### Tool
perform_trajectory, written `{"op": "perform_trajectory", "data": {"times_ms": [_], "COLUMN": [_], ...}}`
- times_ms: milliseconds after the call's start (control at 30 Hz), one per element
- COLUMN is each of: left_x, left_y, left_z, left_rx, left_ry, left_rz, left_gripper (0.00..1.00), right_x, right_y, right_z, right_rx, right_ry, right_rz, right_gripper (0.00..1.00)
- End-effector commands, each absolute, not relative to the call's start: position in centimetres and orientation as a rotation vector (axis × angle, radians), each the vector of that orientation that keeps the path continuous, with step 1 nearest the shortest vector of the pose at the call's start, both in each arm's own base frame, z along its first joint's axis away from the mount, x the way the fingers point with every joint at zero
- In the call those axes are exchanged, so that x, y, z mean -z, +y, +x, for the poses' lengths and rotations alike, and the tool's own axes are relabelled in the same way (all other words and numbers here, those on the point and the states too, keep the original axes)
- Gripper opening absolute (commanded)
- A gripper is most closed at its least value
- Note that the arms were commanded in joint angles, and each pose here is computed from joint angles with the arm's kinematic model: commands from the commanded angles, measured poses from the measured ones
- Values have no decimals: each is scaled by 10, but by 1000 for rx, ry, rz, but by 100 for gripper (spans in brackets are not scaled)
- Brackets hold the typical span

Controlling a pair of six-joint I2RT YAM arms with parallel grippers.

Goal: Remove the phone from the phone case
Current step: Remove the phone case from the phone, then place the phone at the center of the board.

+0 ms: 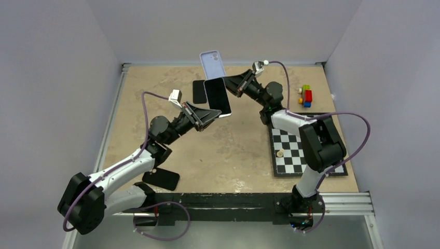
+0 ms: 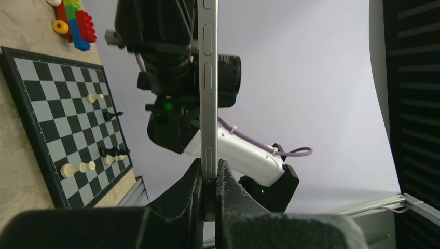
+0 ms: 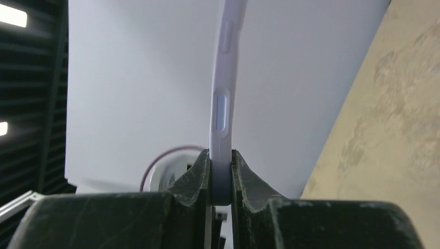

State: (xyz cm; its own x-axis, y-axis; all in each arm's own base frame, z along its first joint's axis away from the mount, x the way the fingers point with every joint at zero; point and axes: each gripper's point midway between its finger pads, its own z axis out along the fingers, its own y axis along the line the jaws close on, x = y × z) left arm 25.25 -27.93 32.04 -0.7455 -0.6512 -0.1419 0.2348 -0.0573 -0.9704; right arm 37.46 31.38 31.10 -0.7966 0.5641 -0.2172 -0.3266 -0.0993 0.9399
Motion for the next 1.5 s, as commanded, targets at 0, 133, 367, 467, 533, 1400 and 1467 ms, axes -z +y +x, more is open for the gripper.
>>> {"op": "perform_trajectory", "data": {"times_ms": [0, 133, 367, 467, 533, 1400, 1467], "left_x": [-355, -355, -316, -281, -256, -117, -110], "left_y": [-278, -274, -270, -262, -252, -123, -123], "left_z": [237, 234, 245, 258, 268, 468, 476], "left_rx": [1945, 1914, 1710, 1431, 1237, 673, 687], "left_ry": [1479, 1481, 1672, 1849, 1955, 2482, 2527], "left_rz": [-333, -325, -297, -216, -175, -243, -197], "left_gripper": [0, 0, 0, 0, 0, 0, 0], "right_x": [-347, -329, -239, -214, -223, -307, -310], "right_y": [309, 302, 266, 228, 202, 165, 164], "right_z": [405, 416, 412, 398, 384, 261, 258], "right_rx": [-1925, -1869, -1438, -1064, -874, -868, -868], "right_ry": [1455, 1496, 1834, 1954, 1964, 1774, 1764], "right_rz": [300, 314, 252, 165, 100, -90, -90], "right_gripper": [0, 0, 0, 0, 0, 0, 0]}}
